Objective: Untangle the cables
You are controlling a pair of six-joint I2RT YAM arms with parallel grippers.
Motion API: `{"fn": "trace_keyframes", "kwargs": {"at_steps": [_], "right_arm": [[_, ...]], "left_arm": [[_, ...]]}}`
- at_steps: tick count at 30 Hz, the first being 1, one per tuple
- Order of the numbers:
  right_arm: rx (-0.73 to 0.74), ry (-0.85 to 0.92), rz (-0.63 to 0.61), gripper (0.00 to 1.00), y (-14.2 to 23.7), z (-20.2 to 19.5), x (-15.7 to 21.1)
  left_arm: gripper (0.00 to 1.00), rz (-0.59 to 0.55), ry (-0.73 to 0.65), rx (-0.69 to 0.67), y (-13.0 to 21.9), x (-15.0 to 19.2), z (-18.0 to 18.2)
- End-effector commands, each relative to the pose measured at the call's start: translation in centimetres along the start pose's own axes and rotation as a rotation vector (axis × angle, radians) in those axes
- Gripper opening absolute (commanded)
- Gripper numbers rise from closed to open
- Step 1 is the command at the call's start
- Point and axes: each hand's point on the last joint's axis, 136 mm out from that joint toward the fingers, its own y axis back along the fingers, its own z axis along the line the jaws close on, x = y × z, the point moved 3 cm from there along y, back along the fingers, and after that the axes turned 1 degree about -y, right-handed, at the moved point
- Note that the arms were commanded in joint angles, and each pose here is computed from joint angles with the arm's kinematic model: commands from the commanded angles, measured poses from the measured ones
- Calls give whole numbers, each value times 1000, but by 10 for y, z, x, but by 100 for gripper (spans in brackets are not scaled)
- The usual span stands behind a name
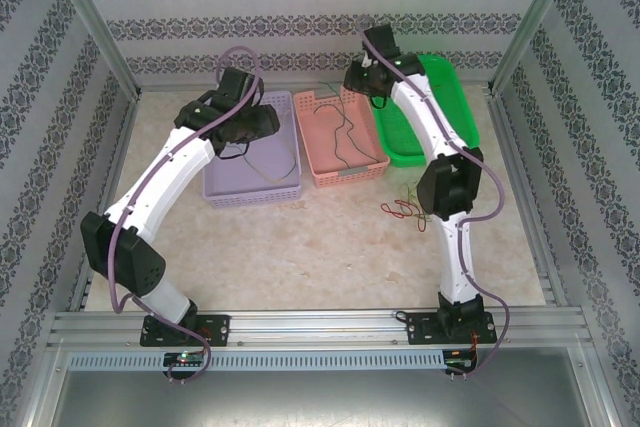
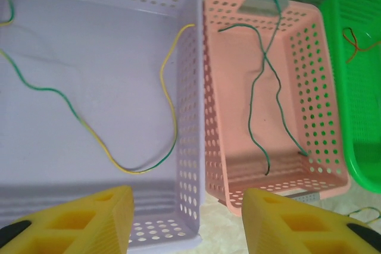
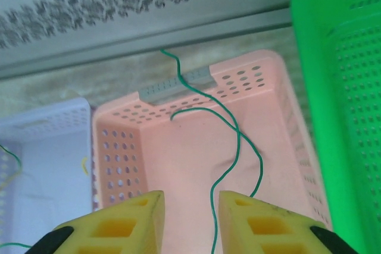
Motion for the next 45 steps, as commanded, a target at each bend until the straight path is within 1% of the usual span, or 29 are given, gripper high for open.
{"fn": "trace_keyframes", "kwargs": {"at_steps": [1,4,5,8,16,20,23,28,32,35,36,38,39,45], "right_arm": [[29,143,40,35,-36,-3,17],[61,186,47,42,-56,-14,19],[73,188,45,43,-60,-19,18],[84,179,47,45,-72,-27,17],[84,124,46,48,-104,-29,24],[99,81,57,44,-117,-37,29],[113,52,68,43,-126,-43,35],[101,33,66,39,-139,-38,40],[155,8,58,41,-139,-47,41],[170,-21,60,41,-141,-52,42],[169,-29,66,40,-141,-52,43],[163,-37,78,33,-142,-53,45],[159,-38,82,31,-142,-53,46],[146,-34,108,24,-141,-46,52]], "left_arm": [[50,66,50,10,6,19,4],[50,79,58,26,6,25,6],[50,81,56,30,7,26,7],[50,80,51,28,9,30,9],[50,87,51,19,8,33,15],[49,82,57,31,8,28,14],[49,76,65,40,9,24,14],[49,67,69,50,11,16,13],[49,62,78,62,11,13,12],[49,62,82,73,10,11,10],[49,59,81,76,11,10,9],[49,54,82,82,11,8,8],[49,52,81,84,12,8,8],[49,45,81,95,15,5,5]]}}
